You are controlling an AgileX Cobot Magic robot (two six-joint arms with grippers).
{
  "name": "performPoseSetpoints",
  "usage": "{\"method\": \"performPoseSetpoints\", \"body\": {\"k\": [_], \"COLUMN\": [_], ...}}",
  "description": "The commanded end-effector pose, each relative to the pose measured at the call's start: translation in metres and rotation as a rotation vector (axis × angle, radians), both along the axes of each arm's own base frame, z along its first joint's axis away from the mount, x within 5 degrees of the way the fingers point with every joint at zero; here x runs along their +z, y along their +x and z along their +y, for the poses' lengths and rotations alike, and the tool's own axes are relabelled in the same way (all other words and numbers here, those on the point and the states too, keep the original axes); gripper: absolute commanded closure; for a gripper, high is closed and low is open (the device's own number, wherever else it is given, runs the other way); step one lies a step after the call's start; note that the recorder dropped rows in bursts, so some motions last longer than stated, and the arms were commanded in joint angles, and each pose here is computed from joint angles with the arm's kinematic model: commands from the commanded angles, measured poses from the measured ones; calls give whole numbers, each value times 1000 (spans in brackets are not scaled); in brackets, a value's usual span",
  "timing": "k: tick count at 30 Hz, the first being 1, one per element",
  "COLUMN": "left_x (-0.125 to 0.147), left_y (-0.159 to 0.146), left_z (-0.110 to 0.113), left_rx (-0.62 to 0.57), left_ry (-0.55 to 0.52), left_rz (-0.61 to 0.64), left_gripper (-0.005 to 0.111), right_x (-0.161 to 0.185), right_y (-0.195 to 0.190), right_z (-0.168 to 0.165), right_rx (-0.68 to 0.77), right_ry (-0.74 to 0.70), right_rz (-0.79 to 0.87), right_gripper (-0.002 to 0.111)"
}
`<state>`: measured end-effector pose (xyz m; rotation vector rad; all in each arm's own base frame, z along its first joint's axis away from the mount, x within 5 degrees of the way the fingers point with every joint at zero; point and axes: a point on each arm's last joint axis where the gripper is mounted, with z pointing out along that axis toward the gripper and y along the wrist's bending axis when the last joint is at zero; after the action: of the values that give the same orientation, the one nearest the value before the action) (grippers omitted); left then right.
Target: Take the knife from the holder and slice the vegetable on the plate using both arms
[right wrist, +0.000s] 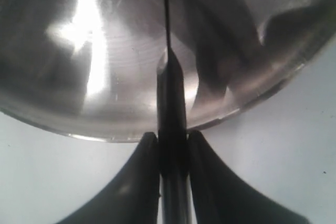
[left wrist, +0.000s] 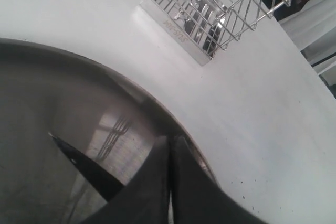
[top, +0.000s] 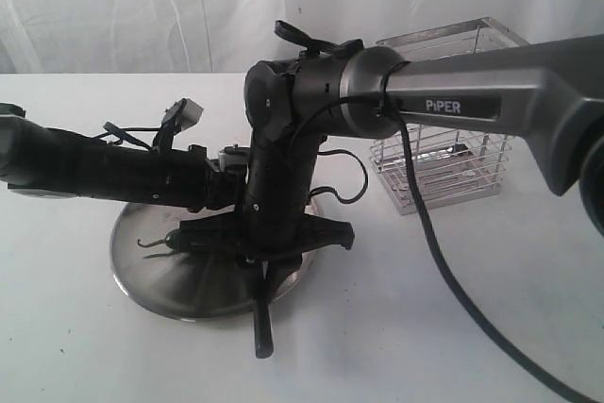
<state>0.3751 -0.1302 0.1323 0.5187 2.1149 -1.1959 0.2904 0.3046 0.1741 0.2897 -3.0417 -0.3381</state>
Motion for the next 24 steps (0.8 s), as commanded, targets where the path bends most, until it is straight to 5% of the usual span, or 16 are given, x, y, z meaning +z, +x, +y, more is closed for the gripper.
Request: {"method": "performPoseSetpoints", "body": {"k": [1, 11, 24], "left_x": [9, 20, 18], "left_y": [0, 14, 12], "left_z": [-5, 52, 53], "left_rx": [9, 121, 95], "left_ry": [-64, -201, -172], "left_rz": [4, -8, -27], "left_gripper": [107, 107, 107], "right_x": [8, 19, 20], "right_y": [-6, -5, -5], "right_z": [8, 8, 7], "right_rx": [32, 21, -8], "right_ry": [56, 92, 82], "right_rz": [-10, -49, -42], "right_gripper": [108, 108, 108]}}
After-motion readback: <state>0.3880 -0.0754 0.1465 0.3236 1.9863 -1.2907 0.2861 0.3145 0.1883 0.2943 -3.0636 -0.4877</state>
